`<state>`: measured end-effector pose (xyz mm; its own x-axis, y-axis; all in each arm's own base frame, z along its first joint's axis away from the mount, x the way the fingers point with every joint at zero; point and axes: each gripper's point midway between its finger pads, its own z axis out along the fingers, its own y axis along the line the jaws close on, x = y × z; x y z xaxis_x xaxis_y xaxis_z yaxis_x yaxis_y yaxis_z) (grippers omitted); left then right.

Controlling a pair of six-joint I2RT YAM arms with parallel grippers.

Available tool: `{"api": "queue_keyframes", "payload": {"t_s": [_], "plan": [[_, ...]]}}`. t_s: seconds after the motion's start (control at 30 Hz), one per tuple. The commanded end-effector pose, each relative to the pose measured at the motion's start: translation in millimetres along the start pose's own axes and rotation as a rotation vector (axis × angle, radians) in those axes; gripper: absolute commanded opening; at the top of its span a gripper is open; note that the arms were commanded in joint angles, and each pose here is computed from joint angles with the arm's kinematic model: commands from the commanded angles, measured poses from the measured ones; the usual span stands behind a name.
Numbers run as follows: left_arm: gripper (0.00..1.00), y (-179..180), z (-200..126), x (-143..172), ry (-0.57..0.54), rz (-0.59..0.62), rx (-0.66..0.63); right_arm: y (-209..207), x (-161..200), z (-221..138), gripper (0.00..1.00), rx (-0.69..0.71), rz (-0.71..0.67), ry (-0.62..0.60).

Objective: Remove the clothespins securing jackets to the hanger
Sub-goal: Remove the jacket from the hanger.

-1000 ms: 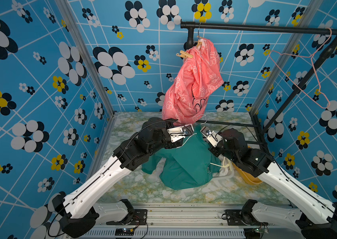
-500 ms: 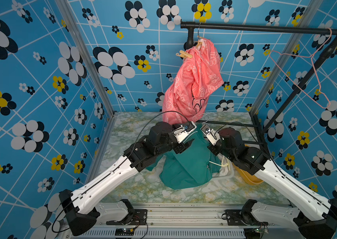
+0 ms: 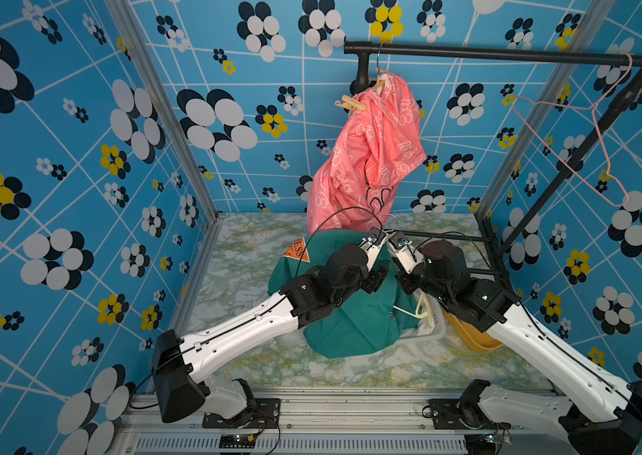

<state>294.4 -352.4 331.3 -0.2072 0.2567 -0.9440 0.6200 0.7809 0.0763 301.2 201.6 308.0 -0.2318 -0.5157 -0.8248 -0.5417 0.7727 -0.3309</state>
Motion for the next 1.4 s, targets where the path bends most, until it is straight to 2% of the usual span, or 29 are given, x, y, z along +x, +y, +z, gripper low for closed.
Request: {"api": "queue_keyframes", "payload": {"t_s": [0.0, 0.13, 0.17, 0.23, 0.33, 0.37, 0.4, 0.57, 0.67, 0.8, 0.97, 1.07, 1.2, 1.37], "plan": [[0.72, 8, -4, -30, -0.083, -0.063, -0.055, -4, -29, -10, 0.00, -0.007, 0.087, -0.131], [0.70, 11, 3, -26, -0.066, -0.060, -0.088, -4, -29, -10, 0.00, -0.011, 0.094, -0.137], [0.66, 12, 6, -24, -0.061, -0.056, -0.103, -3, -30, -11, 0.00, -0.016, 0.095, -0.143], [0.53, 18, 9, -20, -0.055, -0.043, -0.148, -2, -30, -12, 0.00, -0.020, 0.097, -0.146], [0.20, 24, 10, -20, -0.061, -0.004, -0.195, -5, -27, -14, 0.00, -0.005, 0.092, -0.138], [0.05, 24, 9, -22, -0.065, 0.009, -0.198, -6, -24, -14, 0.00, 0.002, 0.090, -0.131], [0.00, 25, 7, -24, -0.068, 0.021, -0.202, -8, -23, -14, 0.00, 0.017, 0.085, -0.123], [0.00, 31, -6, -39, -0.100, 0.067, -0.214, -13, -13, -14, 0.00, 0.054, 0.073, -0.092], [0.00, 45, -20, -49, -0.134, 0.100, -0.280, -14, -9, -18, 0.00, 0.058, 0.065, -0.085], [0.00, 78, -41, -65, -0.188, 0.157, -0.435, -9, -2, -26, 0.00, 0.026, 0.041, -0.077], [0.00, 128, -51, -68, -0.184, 0.151, -0.569, -10, 5, -38, 0.00, 0.024, 0.034, -0.063], [0.00, 157, -59, -66, -0.172, 0.143, -0.652, -25, 13, -47, 0.00, 0.105, 0.038, -0.045], [0.00, 188, -77, -61, -0.166, 0.111, -0.720, -59, 22, -72, 0.00, 0.286, 0.063, -0.053], [0.00, 205, -87, -55, -0.169, 0.037, -0.675, -88, 17, -121, 0.00, 0.397, 0.171, -0.207]]}}
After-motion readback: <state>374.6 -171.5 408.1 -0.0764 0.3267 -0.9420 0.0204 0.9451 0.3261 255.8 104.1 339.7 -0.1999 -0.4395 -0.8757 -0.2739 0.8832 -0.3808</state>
